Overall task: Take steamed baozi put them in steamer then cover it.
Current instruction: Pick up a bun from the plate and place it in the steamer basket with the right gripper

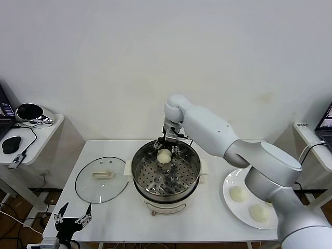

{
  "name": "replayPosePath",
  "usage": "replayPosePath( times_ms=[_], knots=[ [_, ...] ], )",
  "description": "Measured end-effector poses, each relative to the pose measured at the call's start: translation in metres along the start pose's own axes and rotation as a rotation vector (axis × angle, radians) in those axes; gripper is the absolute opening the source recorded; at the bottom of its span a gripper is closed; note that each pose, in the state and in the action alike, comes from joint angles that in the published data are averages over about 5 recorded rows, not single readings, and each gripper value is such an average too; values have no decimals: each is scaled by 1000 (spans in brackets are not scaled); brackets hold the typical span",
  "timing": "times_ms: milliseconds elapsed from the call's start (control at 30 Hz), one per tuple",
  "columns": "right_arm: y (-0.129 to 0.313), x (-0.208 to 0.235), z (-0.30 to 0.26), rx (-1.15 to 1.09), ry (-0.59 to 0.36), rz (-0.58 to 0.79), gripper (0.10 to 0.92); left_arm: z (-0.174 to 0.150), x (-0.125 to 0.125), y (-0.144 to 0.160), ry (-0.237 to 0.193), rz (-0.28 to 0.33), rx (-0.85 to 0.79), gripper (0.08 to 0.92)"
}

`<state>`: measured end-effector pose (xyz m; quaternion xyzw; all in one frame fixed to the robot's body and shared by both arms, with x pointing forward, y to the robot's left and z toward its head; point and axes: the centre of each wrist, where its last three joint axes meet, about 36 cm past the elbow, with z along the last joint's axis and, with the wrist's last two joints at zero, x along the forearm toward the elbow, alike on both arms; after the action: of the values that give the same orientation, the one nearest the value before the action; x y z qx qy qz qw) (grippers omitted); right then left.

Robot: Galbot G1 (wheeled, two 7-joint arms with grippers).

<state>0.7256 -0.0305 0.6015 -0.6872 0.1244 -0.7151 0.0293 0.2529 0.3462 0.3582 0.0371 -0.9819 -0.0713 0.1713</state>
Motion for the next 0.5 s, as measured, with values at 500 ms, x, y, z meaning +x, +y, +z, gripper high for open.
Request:
replayPosePath(
  times_ms=[500],
  knots=[
    [51, 111, -8, -383, 44, 124, 823, -8, -1, 2, 1, 21, -10, 823]
  ],
)
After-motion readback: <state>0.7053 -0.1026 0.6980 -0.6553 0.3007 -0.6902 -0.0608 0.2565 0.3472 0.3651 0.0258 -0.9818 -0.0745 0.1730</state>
